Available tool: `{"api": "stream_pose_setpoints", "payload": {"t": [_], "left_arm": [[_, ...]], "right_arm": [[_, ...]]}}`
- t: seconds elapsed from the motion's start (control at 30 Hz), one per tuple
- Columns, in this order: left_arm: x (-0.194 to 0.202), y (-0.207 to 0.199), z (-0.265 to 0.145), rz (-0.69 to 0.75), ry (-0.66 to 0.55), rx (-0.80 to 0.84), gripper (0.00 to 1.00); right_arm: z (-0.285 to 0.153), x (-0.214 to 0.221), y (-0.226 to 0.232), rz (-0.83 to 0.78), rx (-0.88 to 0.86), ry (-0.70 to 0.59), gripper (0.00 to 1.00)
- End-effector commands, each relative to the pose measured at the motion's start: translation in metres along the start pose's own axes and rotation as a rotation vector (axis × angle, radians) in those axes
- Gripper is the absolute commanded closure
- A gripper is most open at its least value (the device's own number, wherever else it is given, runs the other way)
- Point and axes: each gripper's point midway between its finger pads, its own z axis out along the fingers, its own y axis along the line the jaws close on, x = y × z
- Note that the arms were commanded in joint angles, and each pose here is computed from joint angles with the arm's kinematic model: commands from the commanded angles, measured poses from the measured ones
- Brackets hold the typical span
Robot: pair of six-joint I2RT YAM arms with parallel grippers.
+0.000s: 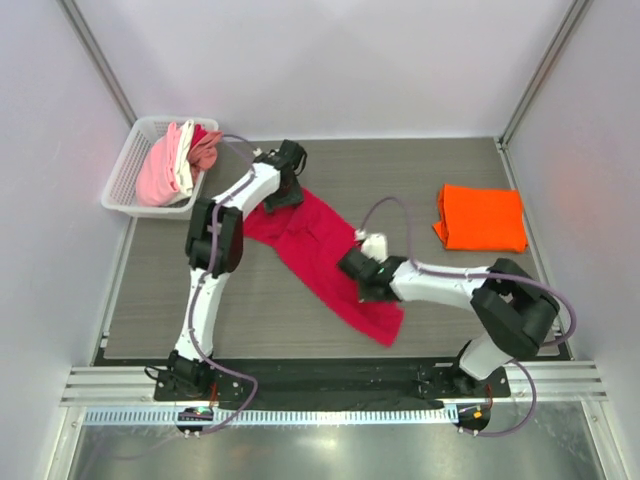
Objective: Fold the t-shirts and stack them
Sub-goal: Fold the tshirt
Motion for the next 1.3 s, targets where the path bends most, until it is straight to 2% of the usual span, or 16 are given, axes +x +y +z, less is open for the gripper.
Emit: {"api": "stream_pose_setpoints", "payload": {"t": [0.0, 0.07, 0.13, 0.23, 0.3, 0.33, 0.37, 0.4, 0.47, 0.53, 0.57, 0.8, 0.93, 1.07, 1.2, 1.27], "left_arm": [[0.034, -0.041, 0.026, 0.133, 0.119, 0.025, 0.34], [0.018, -0.090, 0.007, 0.150, 0.085, 0.156, 0.34], [0.025, -0.118, 0.014, 0.168, 0.100, 0.232, 0.34], [0.004, -0.153, -0.007, 0.152, 0.038, 0.399, 0.30], [-0.003, -0.149, -0.011, 0.166, 0.005, 0.405, 0.22], [-0.027, -0.151, -0.033, 0.152, -0.068, 0.438, 0.20], [-0.037, -0.149, -0.042, 0.155, -0.095, 0.451, 0.19], [-0.038, -0.144, -0.045, 0.162, -0.102, 0.449, 0.17], [-0.066, -0.139, -0.088, 0.177, -0.193, 0.492, 0.15], [-0.070, -0.126, -0.104, 0.198, -0.231, 0.480, 0.13], [-0.080, -0.122, -0.139, 0.188, -0.280, 0.519, 0.12], [-0.061, -0.075, -0.187, 0.142, -0.305, 0.519, 0.08], [-0.023, -0.041, -0.151, 0.109, -0.222, 0.420, 0.11], [-0.009, -0.029, -0.112, 0.064, -0.152, 0.402, 0.20], [-0.013, -0.029, -0.076, 0.026, -0.119, 0.402, 0.28], [-0.015, -0.032, -0.058, 0.023, -0.106, 0.394, 0.30]], "right_arm": [[-0.030, 0.092, 0.047, -0.088, -0.101, 0.176, 0.99], [-0.049, 0.104, 0.090, -0.129, -0.202, 0.184, 0.99], [-0.072, 0.114, 0.120, -0.181, -0.285, 0.173, 0.99], [-0.104, 0.084, 0.142, -0.148, -0.391, 0.104, 0.93], [-0.125, 0.047, 0.136, -0.092, -0.417, -0.001, 0.76], [-0.129, 0.036, 0.129, -0.086, -0.410, -0.033, 0.66], [-0.128, 0.017, 0.117, -0.043, -0.393, -0.070, 0.51], [-0.130, 0.006, 0.108, -0.019, -0.391, -0.099, 0.47], [-0.129, -0.026, 0.080, 0.055, -0.378, -0.151, 0.45], [-0.128, -0.046, 0.063, 0.077, -0.397, -0.186, 0.45], [-0.126, -0.055, 0.057, 0.092, -0.399, -0.201, 0.45], [-0.068, -0.131, 0.026, 0.244, -0.424, -0.189, 0.46], [-0.025, -0.170, 0.039, 0.287, -0.500, -0.141, 0.46], [0.027, -0.194, 0.052, 0.303, -0.534, -0.079, 0.47], [0.080, -0.198, 0.066, 0.328, -0.571, -0.016, 0.47], [0.086, -0.210, 0.075, 0.350, -0.620, -0.016, 0.47]]}}
